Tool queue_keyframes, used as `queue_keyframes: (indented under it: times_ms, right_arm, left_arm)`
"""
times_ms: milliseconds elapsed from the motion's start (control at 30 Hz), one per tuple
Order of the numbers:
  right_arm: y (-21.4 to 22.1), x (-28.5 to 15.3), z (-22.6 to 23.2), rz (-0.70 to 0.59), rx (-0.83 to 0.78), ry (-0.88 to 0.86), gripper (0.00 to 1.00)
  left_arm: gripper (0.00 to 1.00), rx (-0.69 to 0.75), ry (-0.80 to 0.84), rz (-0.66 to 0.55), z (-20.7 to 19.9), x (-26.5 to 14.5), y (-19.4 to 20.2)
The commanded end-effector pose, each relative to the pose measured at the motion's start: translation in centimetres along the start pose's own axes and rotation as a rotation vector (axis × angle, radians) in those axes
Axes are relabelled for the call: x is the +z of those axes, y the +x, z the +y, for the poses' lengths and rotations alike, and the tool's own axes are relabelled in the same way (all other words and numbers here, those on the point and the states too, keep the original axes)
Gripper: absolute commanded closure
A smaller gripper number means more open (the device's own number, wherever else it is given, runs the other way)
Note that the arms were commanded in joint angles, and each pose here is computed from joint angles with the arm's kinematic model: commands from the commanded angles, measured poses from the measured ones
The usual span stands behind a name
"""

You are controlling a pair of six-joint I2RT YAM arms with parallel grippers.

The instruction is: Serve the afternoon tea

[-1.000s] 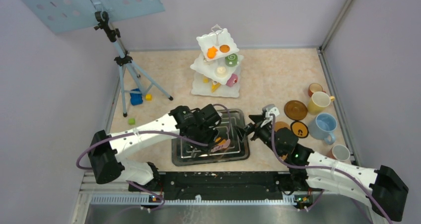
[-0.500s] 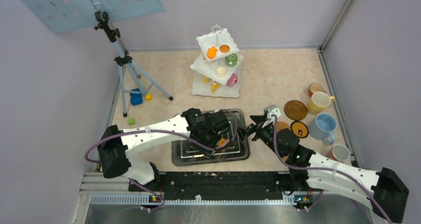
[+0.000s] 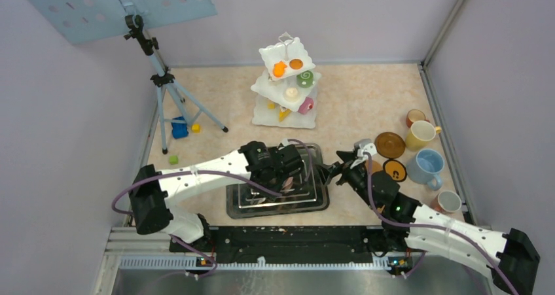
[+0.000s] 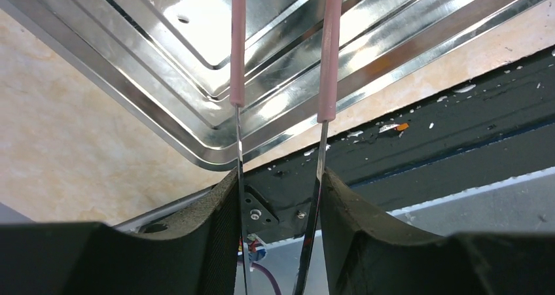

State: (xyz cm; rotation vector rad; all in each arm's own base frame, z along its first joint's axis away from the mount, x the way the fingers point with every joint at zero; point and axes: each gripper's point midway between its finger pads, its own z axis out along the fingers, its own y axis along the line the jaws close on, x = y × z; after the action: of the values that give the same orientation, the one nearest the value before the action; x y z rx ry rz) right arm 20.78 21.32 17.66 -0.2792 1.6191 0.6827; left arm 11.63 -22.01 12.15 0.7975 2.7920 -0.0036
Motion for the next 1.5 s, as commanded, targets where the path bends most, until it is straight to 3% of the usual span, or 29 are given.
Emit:
queue_keyframes:
  times_ms: [0, 500, 900, 1133, 1467]
  right_arm:
    - [-2.6, -0.3, -0.8, -0.061, -0.033, 0.06, 0.06]
    - [-5.4, -1.6, -3.1, -0.121, -0.113, 0.176, 0.04]
    - [-9.5, -3.5, -4.1, -0.212, -0.089, 0.241, 0.04]
    - [-12.7, -5.7, -4.9, -0.26, -0.04, 0.294, 0.06]
    - [-17.2, -10.1, -6.8, -0.348, -0.009, 0.368, 0.08]
  left_arm:
    - [0.8, -0.03, -0.012, -0.109, 0.7, -1.9, -1.7]
    - [0.92, -0.083, -0.067, -0.327, 3.2, -7.4, -5.4]
    - [0.89, -0.057, -0.255, -0.918, 9.2, -21.6, -17.3]
    - [0.87, -0.155, -0.204, -1.11, 13.2, -24.7, -22.3]
    - [0.87, -0.178, -0.192, -1.12, 16.1, -23.6, -27.7]
